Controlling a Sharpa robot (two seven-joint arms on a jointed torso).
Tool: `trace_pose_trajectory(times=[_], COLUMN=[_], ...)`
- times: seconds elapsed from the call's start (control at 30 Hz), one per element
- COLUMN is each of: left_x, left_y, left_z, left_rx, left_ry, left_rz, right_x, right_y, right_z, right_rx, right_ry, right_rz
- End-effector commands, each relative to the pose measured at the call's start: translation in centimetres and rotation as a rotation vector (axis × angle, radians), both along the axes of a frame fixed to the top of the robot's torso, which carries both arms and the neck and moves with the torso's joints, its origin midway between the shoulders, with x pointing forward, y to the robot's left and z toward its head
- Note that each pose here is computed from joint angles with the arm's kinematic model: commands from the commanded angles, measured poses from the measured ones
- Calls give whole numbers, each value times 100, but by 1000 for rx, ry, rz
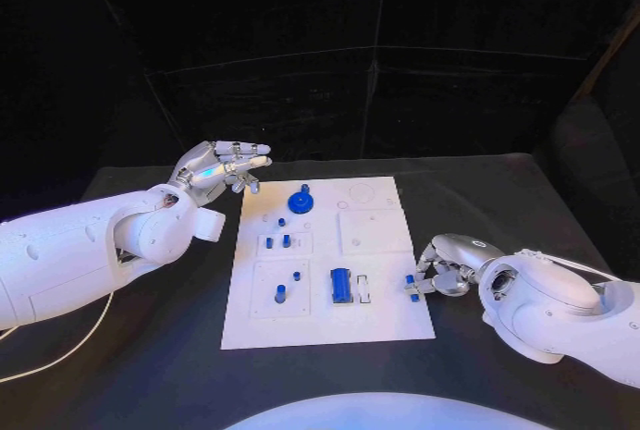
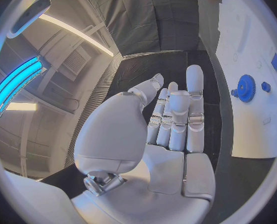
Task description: Assemble the parts on the task board
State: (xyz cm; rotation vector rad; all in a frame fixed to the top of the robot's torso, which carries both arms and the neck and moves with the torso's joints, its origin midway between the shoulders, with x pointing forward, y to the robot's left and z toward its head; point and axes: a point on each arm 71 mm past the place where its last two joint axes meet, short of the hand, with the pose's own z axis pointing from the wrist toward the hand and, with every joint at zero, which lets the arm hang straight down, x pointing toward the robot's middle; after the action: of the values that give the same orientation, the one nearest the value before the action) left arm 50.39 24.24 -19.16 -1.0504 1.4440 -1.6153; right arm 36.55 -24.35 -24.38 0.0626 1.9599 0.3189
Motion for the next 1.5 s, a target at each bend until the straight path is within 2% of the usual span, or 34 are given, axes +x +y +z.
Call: trace_pose_trajectory(times=[0.03, 0.37, 0.73, 1.1, 1.5], left_x=[0, -1, -4, -3, -7], left_y=[-12, -16, -18, -21, -18], left_z=[10, 8, 8, 5, 4], left_rx=[-10, -10, -11, -10, -10], left_ry=[-3, -3, -2, -2, -2], left_rz=[-11, -12, -13, -13, -12], right_x=[1, 54, 51, 20, -44], right_y=[20, 109, 182, 254, 336], right_z=[-18, -99, -113, -65, 85], right_rx=[-34, -82, -117, -91, 43], right_ry=[11, 11, 0, -33, -129], right_rz=[22, 65, 105, 111, 66])
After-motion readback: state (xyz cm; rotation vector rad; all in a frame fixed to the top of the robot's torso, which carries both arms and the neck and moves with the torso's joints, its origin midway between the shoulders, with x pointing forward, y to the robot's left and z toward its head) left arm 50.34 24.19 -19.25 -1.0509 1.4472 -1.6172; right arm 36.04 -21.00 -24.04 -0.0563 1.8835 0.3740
